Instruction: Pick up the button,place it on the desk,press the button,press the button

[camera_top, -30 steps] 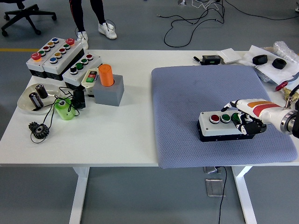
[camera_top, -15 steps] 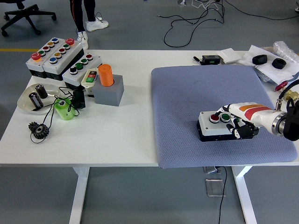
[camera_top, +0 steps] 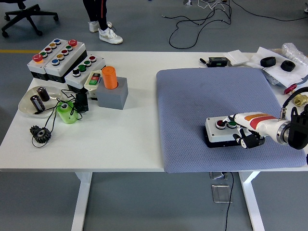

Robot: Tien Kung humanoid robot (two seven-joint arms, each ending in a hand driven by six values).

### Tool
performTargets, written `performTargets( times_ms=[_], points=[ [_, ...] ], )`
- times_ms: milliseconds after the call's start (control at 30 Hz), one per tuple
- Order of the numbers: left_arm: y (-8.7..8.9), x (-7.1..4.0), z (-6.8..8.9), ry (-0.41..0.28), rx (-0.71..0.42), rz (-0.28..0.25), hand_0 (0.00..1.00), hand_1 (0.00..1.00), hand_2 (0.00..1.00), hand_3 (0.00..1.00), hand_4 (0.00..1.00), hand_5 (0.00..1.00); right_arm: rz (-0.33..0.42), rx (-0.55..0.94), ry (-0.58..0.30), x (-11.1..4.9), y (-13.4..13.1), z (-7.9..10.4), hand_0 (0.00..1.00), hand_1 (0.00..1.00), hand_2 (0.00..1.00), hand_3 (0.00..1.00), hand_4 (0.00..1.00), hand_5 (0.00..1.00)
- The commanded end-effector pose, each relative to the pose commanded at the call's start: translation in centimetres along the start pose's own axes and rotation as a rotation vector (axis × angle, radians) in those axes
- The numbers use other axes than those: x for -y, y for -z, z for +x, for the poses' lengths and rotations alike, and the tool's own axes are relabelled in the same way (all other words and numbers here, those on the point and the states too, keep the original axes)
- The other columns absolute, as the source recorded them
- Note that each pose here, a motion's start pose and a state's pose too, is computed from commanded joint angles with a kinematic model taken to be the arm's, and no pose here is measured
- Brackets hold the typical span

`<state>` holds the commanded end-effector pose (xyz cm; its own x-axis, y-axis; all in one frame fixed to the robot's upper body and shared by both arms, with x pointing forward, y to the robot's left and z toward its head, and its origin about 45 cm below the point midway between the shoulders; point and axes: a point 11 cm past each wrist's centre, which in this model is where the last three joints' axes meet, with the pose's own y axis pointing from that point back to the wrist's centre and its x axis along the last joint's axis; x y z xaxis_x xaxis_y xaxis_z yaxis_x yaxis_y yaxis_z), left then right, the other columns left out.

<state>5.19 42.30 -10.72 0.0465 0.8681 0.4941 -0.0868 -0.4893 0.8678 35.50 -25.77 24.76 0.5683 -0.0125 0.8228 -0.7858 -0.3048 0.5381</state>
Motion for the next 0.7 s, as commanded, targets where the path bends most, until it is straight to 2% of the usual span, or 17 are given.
performTargets(
  times_ms=[133, 267, 400, 433, 600, 633, 700],
  points=[
    [0.0, 0.0, 0.0, 0.000, -0.002, 0.000, 0.599, 0.532, 0.501, 0.468, 0.276, 0.995, 0.010, 0.010, -0.047, -0.6, 0.2, 1.4, 0.233, 0.002, 0.131, 0.803, 0.404, 0.002],
    [-0.1, 0.0, 0.0, 0.000, -0.002, -0.001, 0.599, 0.532, 0.501, 0.468, 0.277, 0.996, 0.037, 0.071, -0.117, -1.7, 0.1, 3.7, 0.243, 0.002, 0.136, 0.804, 0.403, 0.002],
    [-0.1, 0.0, 0.0, 0.000, -0.002, -0.002, 0.599, 0.532, 0.501, 0.468, 0.277, 0.996, 0.088, 0.276, -0.217, -2.8, -0.9, 6.2, 0.243, 0.002, 0.136, 0.804, 0.403, 0.002],
    [-0.1, 0.0, 0.1, 0.000, -0.003, -0.002, 0.599, 0.533, 0.501, 0.468, 0.275, 0.995, 0.105, 0.349, -0.263, -3.1, -1.6, 7.0, 0.425, 0.447, 0.544, 0.957, 0.696, 0.243],
    [-0.1, 0.0, 0.1, -0.001, -0.004, -0.002, 0.599, 0.533, 0.501, 0.468, 0.275, 0.995, 0.190, 0.642, -0.490, -4.8, -4.8, 10.7, 0.425, 0.447, 0.544, 0.957, 0.696, 0.243],
    [-0.1, 0.0, 0.0, 0.000, -0.005, -0.002, 0.599, 0.533, 0.501, 0.468, 0.275, 0.995, 0.203, 0.700, -0.542, -5.2, -5.5, 11.4, 0.756, 0.768, 0.881, 0.955, 0.741, 0.339],
    [-0.1, 0.0, 0.0, -0.001, -0.004, -0.001, 0.599, 0.533, 0.501, 0.468, 0.275, 0.995, 0.219, 0.791, -0.609, -5.8, -6.8, 12.2, 0.756, 0.768, 0.881, 0.955, 0.741, 0.339]
  ],
)
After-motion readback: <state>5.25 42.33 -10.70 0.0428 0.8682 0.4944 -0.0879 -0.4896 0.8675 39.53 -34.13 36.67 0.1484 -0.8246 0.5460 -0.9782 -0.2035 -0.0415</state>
